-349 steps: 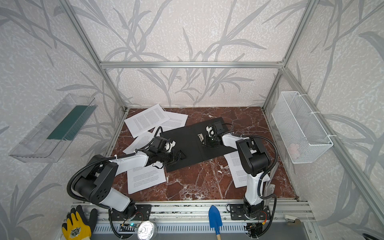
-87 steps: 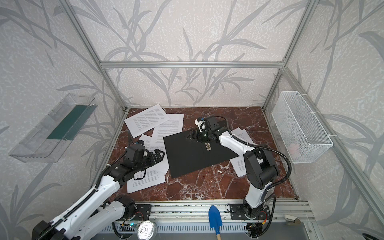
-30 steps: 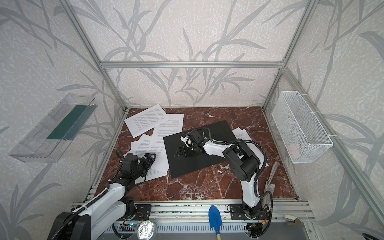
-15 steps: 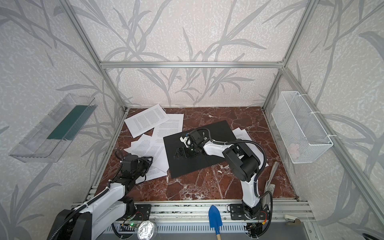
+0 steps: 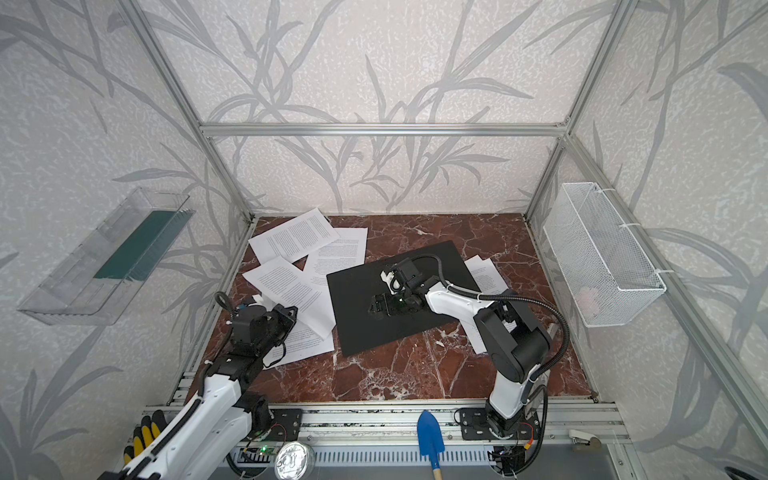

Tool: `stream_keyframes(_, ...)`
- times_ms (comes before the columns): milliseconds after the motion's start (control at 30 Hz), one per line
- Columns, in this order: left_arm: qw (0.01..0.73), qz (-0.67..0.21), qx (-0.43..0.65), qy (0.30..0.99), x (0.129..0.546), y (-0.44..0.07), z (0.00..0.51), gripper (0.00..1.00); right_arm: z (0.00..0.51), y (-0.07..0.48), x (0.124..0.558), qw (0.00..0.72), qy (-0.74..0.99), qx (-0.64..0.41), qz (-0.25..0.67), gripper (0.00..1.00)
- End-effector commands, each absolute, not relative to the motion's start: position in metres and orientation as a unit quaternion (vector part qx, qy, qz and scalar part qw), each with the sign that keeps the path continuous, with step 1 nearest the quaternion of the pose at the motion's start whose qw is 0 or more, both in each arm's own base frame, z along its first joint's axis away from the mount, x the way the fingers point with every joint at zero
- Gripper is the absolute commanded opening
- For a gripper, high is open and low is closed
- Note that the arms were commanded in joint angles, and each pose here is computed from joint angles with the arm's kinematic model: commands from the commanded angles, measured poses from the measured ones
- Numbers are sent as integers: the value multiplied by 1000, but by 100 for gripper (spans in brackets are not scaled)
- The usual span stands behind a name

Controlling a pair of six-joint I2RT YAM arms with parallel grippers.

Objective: Put the files into the folder

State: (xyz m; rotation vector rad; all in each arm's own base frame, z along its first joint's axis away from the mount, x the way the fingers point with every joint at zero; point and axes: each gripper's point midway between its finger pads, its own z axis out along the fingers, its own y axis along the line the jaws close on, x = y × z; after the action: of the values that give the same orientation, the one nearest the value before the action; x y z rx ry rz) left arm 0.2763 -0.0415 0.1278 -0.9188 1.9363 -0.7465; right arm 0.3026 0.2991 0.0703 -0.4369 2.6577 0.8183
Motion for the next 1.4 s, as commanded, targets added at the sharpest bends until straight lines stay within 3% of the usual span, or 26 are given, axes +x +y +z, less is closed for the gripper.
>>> stream_keyframes(0, 441, -272, -334, 787, 268, -37, 155, 0, 90, 265, 313, 212, 939, -124, 240, 99)
stream_keyframes(333, 448, -314, -211, 810, 269, -71, 246, 0, 111, 216, 328, 246, 936, -43, 250, 99)
stream_keyframes(633, 427, -336, -85, 835, 285, -145, 287, 0, 104, 172, 345, 271, 939, 15, 211, 99)
stream_keyframes(1000, 412, -361, -56, 835, 285, -168, 309, 0, 80, 204, 379, 244, 943, -44, 223, 99)
stream_keyframes(1367, 433, -322, -61, 840, 271, -147, 319, 0, 35, 236, 362, 176, 954, -52, 239, 99)
